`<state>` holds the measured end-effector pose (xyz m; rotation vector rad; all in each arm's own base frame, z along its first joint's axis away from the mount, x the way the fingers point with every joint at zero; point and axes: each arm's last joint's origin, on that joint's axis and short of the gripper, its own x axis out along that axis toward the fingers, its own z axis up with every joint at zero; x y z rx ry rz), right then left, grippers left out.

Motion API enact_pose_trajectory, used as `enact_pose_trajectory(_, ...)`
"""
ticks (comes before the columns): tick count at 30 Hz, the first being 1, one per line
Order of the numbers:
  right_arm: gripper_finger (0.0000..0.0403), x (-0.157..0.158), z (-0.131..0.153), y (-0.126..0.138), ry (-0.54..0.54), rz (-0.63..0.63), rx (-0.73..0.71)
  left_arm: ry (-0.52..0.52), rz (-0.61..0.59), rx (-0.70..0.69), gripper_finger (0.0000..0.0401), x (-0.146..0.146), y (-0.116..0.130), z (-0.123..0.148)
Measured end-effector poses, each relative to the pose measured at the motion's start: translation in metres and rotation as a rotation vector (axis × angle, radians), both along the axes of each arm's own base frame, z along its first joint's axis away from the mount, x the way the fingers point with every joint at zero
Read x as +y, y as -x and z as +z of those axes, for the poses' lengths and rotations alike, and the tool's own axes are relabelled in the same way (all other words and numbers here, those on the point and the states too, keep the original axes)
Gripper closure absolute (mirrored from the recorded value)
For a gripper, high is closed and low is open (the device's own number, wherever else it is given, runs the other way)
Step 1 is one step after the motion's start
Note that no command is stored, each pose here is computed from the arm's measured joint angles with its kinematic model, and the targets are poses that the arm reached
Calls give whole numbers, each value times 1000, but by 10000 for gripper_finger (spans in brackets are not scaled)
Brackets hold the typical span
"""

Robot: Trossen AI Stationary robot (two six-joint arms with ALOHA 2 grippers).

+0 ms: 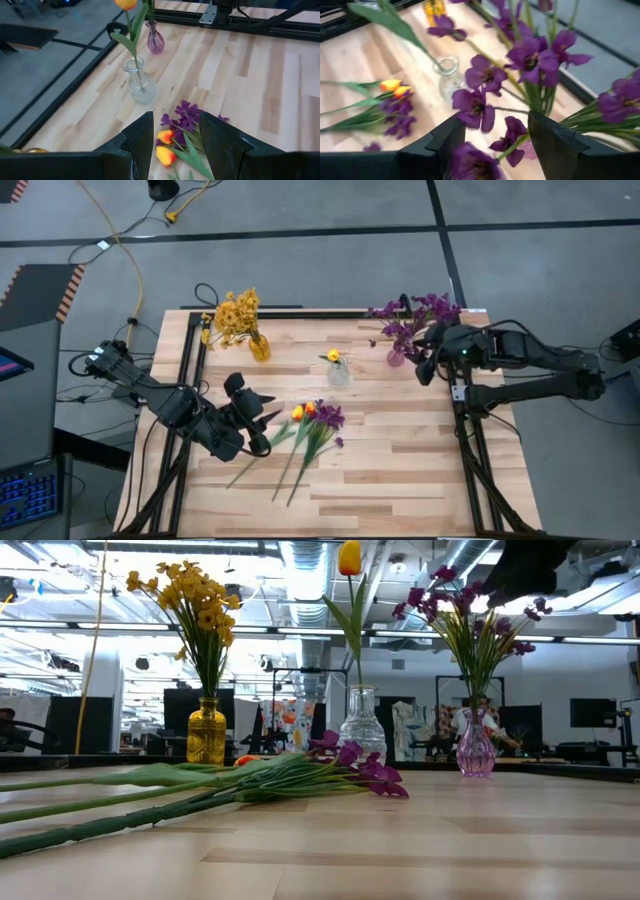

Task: Sort flowers into vase by color
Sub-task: Put the violet flowers into the pink vase, then put the yellow tulip into the transparent vase

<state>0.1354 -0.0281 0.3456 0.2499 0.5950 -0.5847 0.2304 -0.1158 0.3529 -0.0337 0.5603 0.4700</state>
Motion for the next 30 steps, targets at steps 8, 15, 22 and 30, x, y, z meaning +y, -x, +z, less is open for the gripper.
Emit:
enact_pose_trajectory(8, 159, 4, 5, 1, -84, 103, -18, 54, 1, 0, 254, -1, -1, -1)
enact_pose_trajectory(15, 159, 6, 15, 5, -115, 148, -37, 108, -15, 12, 254, -2, -1, -2)
enact_pose_trajectory(22, 159, 7, 30, 11, -109, 150, -64, 111, -15, 11, 254, -2, -1, -2)
enact_pose_trajectory(30, 159, 11, 46, 14, -169, 258, -141, 163, -24, 30, 254, -5, -3, -6)
